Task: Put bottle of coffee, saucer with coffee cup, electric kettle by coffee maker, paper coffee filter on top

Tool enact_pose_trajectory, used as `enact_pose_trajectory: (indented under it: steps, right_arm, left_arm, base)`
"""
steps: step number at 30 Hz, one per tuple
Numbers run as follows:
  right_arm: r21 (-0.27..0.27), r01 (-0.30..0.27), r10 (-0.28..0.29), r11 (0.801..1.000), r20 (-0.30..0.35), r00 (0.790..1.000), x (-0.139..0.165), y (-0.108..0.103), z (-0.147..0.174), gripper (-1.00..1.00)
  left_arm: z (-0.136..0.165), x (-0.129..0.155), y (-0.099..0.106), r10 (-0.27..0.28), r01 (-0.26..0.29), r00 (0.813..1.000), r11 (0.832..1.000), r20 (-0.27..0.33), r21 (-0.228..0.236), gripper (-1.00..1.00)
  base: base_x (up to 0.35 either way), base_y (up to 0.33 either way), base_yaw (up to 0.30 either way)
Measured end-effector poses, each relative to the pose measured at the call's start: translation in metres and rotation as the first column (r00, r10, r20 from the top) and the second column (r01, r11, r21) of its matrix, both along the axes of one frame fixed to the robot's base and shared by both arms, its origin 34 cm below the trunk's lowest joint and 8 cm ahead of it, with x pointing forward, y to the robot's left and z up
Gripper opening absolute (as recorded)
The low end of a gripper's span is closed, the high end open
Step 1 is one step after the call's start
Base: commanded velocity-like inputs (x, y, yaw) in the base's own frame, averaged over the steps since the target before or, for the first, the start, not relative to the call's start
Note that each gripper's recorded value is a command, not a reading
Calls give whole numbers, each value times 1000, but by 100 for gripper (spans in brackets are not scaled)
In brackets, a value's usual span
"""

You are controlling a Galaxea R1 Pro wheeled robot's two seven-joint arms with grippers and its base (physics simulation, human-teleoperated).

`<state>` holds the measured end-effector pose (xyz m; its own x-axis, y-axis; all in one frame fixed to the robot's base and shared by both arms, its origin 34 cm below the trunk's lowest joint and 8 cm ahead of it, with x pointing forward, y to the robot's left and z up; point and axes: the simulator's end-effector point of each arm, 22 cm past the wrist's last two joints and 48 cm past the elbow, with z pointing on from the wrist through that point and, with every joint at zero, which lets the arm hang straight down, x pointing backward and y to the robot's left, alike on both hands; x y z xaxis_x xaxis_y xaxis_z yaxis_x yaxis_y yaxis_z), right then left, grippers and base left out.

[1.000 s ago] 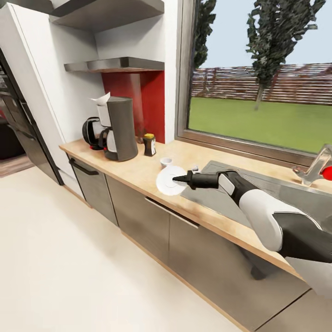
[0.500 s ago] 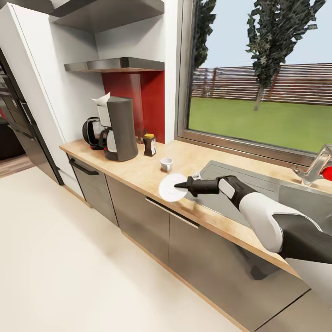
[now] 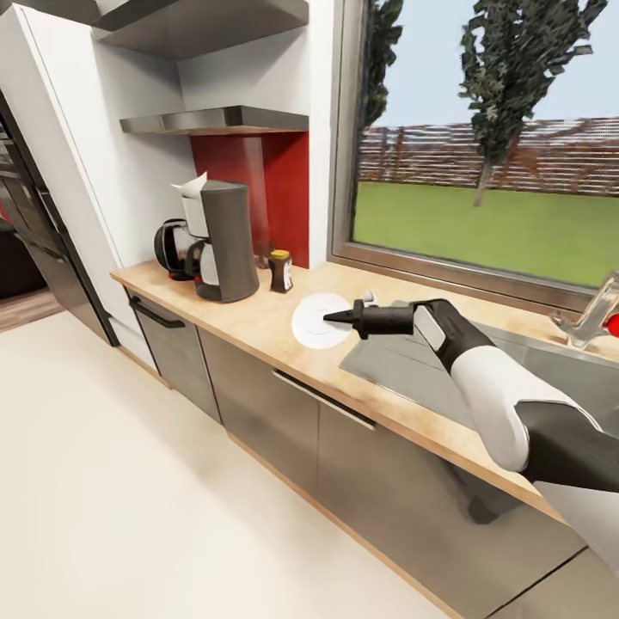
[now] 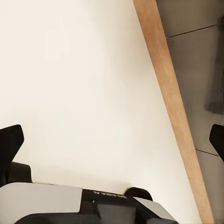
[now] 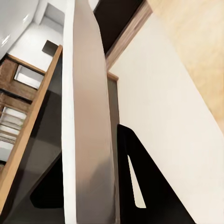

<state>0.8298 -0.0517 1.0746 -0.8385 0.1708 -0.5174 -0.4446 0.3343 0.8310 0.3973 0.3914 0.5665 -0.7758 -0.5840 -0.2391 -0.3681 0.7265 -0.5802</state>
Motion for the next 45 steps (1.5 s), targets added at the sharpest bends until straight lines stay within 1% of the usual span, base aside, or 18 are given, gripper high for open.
enact_pose_trajectory:
  steps: [14,45]
  right_arm:
    - [4,-13,13,1000,-11,1000,-4,6,0,-100]
    - [5,-13,13,1000,-19,1000,-5,6,-3,-100]
  left_arm:
    - [0,0,0,0,0,1000,1000,-2,3,100]
    - [0,-1,1,0,0,1000,1000,-3,4,100]
  base:
    - [39,35,0]
    - [222,217,0]
